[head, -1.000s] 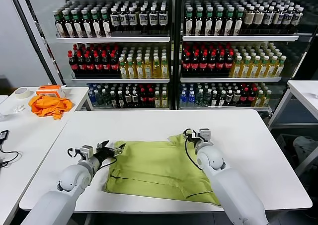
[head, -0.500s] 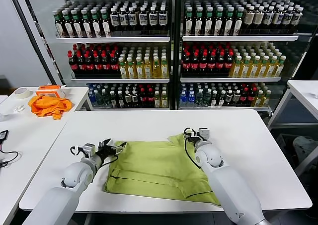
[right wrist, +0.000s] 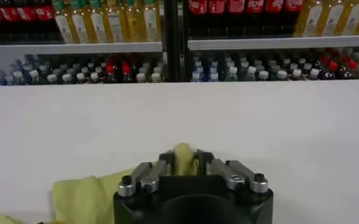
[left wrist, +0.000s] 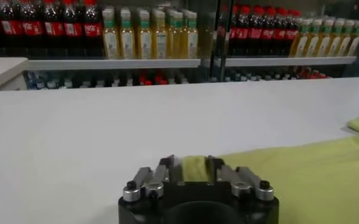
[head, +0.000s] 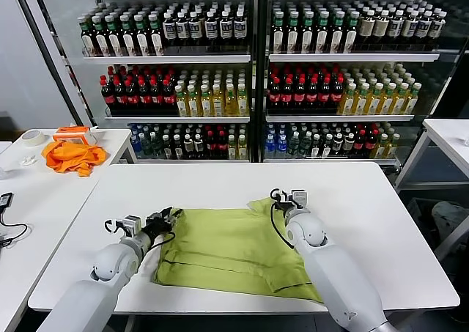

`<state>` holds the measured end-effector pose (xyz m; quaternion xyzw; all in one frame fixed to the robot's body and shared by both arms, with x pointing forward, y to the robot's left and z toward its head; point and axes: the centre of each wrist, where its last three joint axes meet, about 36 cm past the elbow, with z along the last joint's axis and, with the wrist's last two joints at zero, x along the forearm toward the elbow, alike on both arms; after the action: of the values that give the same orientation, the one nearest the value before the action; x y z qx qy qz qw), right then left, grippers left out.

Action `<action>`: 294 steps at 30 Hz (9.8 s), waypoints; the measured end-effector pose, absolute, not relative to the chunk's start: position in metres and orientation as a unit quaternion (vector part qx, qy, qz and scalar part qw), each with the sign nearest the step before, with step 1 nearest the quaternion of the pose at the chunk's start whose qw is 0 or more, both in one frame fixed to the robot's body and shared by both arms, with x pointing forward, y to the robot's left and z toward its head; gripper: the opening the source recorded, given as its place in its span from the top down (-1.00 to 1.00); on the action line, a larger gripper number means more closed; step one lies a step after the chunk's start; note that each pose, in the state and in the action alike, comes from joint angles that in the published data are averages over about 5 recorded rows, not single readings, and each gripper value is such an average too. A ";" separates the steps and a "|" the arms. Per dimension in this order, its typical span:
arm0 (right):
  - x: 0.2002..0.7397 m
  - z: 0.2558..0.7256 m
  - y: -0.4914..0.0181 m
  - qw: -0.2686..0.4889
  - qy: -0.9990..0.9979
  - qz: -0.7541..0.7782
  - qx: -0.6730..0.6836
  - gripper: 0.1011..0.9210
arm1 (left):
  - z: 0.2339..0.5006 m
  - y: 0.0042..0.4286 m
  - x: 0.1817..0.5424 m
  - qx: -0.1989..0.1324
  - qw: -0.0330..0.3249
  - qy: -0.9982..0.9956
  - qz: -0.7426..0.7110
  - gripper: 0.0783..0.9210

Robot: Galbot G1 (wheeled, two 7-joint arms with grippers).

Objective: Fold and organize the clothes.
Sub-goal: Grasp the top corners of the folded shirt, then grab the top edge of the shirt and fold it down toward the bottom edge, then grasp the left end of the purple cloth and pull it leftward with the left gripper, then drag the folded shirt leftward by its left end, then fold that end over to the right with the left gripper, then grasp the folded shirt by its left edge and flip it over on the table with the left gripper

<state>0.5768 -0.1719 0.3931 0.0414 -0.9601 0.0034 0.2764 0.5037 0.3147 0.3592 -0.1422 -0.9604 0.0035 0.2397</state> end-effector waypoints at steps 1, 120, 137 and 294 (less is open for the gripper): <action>0.576 0.393 -0.173 0.274 -0.961 0.003 0.043 0.85 | 0.359 0.315 0.504 -0.143 0.239 -0.960 0.004 0.44; 0.291 0.461 -0.220 0.195 -0.973 0.109 0.053 -0.76 | 0.369 0.252 0.359 -0.061 0.261 -0.962 0.041 0.19; 0.296 0.465 -0.216 0.188 -0.972 0.121 0.069 -0.76 | 0.387 0.285 0.359 -0.064 0.241 -0.965 -0.085 0.94; 0.330 0.466 -0.218 0.128 -0.983 0.123 0.056 -0.76 | 0.534 0.400 0.355 0.020 0.169 -0.984 -0.059 0.96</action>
<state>0.3300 -0.2181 0.4663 0.0559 -0.9826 0.1226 0.1281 0.3555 0.4001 0.5341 0.0199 -0.9837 -0.0592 0.1689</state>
